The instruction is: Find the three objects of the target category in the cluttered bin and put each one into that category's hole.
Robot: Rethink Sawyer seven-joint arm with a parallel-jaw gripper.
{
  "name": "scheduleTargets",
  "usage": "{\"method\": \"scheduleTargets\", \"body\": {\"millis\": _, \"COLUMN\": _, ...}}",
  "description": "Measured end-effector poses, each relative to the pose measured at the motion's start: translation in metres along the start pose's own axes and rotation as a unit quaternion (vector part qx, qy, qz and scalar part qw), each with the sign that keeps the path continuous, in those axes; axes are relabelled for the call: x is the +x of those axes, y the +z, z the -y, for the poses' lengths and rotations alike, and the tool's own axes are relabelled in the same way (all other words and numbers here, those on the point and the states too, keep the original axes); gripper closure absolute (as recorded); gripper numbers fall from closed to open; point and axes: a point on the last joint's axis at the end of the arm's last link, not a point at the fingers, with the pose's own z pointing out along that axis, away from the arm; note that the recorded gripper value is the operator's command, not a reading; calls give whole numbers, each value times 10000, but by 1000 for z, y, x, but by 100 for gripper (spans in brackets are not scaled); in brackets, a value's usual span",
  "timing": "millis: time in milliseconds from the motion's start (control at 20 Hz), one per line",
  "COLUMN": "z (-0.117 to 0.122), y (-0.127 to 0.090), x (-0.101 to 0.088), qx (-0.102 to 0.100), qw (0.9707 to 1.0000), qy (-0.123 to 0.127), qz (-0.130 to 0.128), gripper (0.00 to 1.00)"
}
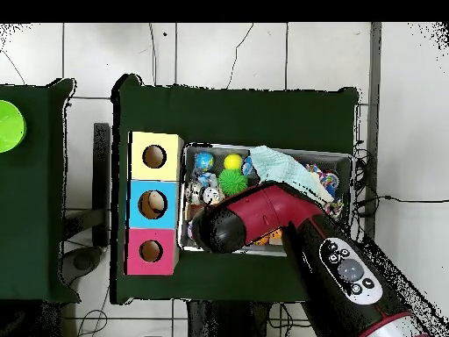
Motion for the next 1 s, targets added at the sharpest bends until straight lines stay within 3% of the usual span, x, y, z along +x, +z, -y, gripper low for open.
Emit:
{"method": "scheduleTargets", "body": {"millis": 650, "z": 3, "y": -3, "x": -7, "qx": 204, "qw": 9988, "qy": -4, "qz": 435, "gripper": 100}}
{"method": "scheduleTargets", "body": {"millis": 1000, "z": -10, "y": -5, "x": -4, "qx": 249, "qw": 9991, "qy": -69, "qz": 349, "gripper": 100}}
